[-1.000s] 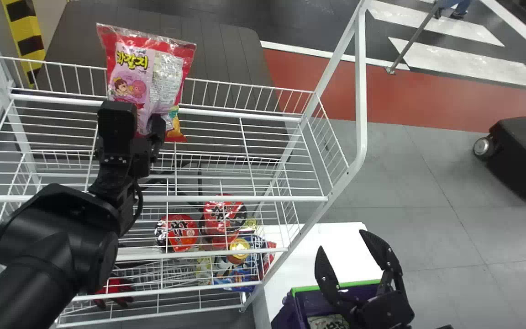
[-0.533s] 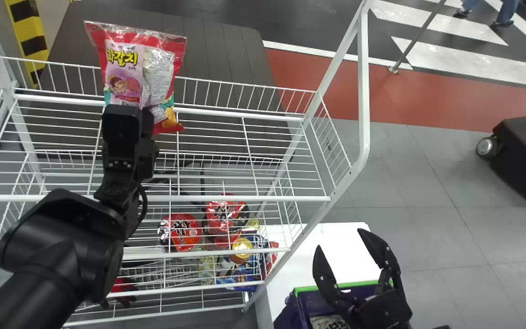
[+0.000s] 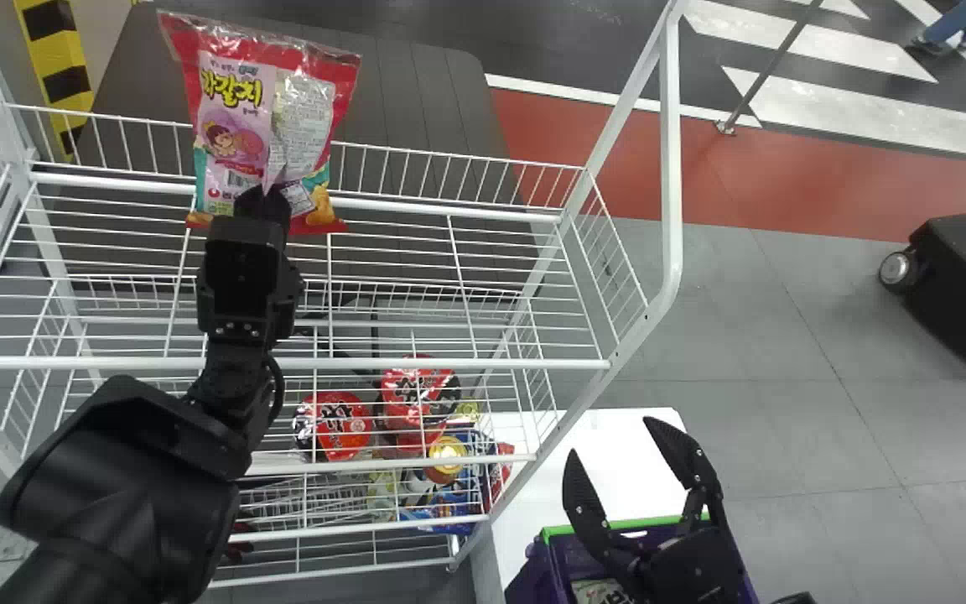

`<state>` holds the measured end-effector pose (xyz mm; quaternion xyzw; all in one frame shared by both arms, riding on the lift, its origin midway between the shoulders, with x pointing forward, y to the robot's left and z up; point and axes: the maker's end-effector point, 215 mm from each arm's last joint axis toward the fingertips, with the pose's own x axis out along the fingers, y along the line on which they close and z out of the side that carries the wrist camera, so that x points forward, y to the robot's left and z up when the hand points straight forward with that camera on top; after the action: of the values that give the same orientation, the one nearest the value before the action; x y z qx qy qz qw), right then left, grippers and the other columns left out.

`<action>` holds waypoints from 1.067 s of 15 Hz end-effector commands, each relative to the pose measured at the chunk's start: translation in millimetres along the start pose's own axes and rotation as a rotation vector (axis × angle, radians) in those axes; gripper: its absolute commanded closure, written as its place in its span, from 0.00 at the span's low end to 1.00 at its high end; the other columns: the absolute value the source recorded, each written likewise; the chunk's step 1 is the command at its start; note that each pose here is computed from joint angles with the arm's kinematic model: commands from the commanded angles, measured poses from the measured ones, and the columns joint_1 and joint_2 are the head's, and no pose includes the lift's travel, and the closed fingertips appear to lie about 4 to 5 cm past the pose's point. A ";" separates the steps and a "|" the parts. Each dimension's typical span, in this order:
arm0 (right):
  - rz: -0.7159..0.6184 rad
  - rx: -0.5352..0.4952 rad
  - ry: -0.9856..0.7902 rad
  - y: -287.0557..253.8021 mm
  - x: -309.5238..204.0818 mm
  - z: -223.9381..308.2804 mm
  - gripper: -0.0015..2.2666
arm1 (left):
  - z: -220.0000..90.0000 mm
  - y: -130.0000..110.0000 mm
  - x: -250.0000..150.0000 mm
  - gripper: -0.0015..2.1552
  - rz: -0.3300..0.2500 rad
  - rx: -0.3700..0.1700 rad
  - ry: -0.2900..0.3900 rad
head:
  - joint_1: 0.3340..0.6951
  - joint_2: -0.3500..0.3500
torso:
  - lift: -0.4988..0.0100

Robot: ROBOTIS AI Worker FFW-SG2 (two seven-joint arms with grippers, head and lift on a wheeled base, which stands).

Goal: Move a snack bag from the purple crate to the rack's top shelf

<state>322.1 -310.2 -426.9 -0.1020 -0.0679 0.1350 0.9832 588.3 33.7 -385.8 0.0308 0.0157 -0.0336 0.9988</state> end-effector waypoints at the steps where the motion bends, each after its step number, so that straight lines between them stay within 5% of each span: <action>1: -0.002 -0.005 -0.001 -1.4 -1.9 0.0 0.09 | 6.7 20.6 5.4 0.64 0.033 -0.002 -0.020 | 1.00 0.03 | 0.98; 10: 0.000 -0.021 -0.024 0.1 -5.3 6.5 0.09 | 2.0 117.5 27.8 0.64 0.154 -0.003 -0.036 | 1.00 0.19 | 0.98; 16: 0.011 -0.019 -0.036 9.0 -2.6 8.7 0.09 | -20.8 131.7 17.6 0.64 0.166 -0.012 -0.038 | 1.00 0.26 | 0.98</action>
<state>315.8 -302.0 -422.1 -0.1089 -0.0838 0.1409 0.9804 616.9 164.1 -393.3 0.0267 -0.0034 0.0490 0.9984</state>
